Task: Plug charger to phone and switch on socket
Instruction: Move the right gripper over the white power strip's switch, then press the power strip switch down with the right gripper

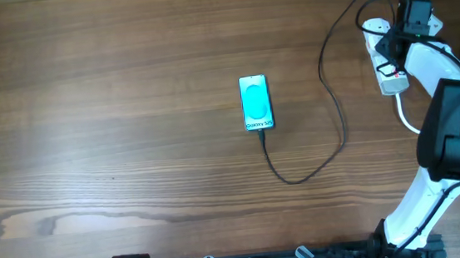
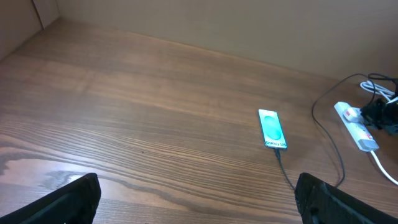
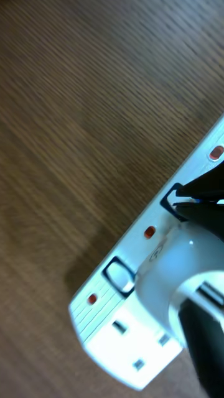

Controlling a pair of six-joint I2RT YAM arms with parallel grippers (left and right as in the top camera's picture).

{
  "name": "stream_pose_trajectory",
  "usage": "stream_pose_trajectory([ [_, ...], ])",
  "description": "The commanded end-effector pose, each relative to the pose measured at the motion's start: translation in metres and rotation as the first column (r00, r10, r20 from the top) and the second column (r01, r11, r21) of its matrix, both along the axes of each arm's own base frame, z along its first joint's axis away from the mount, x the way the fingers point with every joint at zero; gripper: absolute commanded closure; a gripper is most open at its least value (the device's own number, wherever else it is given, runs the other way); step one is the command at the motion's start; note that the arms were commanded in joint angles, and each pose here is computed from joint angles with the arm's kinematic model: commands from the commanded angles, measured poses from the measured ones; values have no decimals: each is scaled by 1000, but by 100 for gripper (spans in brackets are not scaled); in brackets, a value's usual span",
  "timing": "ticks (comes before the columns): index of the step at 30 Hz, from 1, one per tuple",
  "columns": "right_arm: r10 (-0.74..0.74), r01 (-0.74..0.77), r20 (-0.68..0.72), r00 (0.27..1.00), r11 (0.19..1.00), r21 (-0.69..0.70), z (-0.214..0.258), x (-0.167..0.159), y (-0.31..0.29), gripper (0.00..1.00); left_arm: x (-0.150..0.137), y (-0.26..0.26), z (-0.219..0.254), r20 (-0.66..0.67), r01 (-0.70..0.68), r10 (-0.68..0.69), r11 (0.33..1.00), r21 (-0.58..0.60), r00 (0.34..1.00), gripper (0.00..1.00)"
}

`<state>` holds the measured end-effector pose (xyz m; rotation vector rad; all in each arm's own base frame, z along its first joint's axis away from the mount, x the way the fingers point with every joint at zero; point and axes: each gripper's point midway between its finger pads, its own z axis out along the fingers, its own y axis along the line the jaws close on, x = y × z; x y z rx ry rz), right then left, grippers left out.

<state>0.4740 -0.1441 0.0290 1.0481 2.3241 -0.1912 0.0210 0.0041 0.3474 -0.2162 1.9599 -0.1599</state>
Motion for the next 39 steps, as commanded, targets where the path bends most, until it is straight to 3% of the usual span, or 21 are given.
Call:
stream_pose_trajectory([
  [1,15,-14,-13,1000,999,40,-13,0,8,95,1,1,0,-1,-3,3,1000,14,1000,0],
  [23,120,-113,-87,989,990,81,-33,-8,23,96,1,1,0,-2,-2,2,1000,14,1000,0],
  [30,23,-30,-77,997,996,-83,14,-15,-6,96,1,1,0,-2,-3,3,1000,14,1000,0],
  [39,34,-34,1,999,997,-73,24,-1,-7,96,1,1,0,-2,-3,3,1000,14,1000,0],
])
